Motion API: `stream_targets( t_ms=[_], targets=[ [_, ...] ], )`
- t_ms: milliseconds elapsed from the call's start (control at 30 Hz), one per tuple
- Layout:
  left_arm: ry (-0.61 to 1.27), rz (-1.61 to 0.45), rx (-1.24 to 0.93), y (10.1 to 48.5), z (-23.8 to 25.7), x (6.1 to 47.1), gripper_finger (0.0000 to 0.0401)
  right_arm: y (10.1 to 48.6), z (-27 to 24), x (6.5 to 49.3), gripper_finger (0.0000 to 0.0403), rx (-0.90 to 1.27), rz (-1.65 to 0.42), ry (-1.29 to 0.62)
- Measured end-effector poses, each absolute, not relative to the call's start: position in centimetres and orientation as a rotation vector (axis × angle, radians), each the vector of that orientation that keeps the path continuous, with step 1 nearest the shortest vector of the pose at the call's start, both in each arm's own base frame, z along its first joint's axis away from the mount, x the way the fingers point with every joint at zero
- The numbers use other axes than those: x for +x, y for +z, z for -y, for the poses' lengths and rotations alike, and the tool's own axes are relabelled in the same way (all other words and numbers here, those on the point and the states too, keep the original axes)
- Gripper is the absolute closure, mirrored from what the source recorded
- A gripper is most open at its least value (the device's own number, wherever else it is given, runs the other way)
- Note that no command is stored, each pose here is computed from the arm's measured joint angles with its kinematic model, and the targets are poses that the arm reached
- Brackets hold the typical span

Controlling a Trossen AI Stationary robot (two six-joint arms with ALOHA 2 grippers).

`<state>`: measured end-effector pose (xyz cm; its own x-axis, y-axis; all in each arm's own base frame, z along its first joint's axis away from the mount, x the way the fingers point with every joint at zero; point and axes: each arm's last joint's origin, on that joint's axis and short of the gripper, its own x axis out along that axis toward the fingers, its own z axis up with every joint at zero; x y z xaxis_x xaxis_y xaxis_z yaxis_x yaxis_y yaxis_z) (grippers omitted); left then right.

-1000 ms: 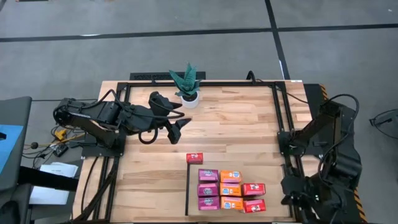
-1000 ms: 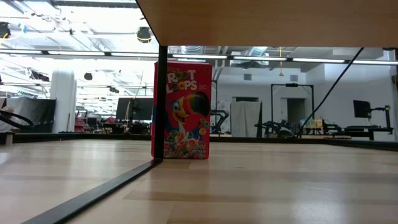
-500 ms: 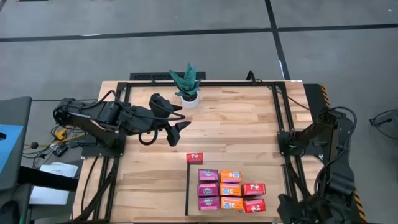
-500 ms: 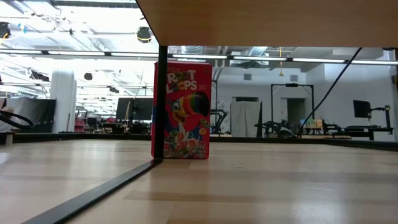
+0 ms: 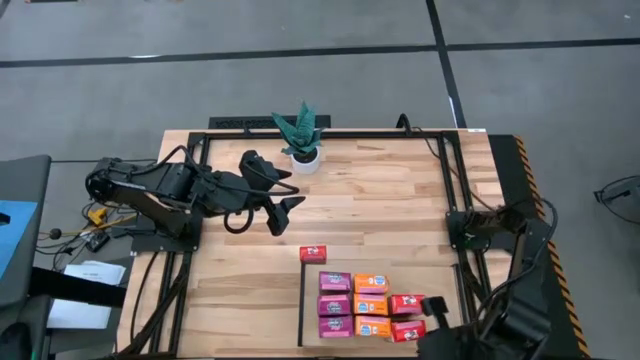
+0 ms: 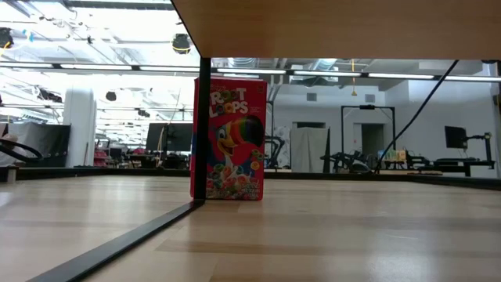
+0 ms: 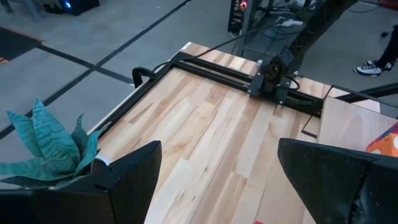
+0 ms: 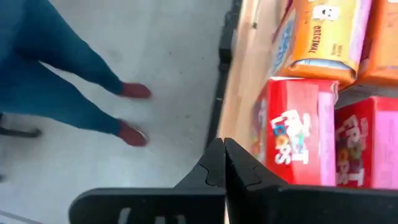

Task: Stack cereal on shelf
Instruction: Put the red cereal box on the upper right shelf

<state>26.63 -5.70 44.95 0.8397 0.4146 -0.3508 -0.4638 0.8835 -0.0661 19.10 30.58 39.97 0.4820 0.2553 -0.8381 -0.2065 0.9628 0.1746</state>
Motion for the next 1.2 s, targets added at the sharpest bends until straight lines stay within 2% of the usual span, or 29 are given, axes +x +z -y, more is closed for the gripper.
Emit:
stream_targets(
  t_ms=[333,767,1200],
  targets=[
    [0.466,-0.361,-0.138,44.7,5.7,26.5,0.0088,39.1,-31.6,21.1,0.0396,-0.053,-1.037,0.299],
    [0.419,-0.393,-0.168,44.5,5.8,26.5,0.0088,39.2,-29.9,23.1,0.0396,-0.058,-1.018,0.215],
    [0.385,-0.402,-0.188,44.5,6.0,26.5,0.0088,39.5,-29.8,22.5,0.0394,-0.069,-1.012,0.21]
  ],
)
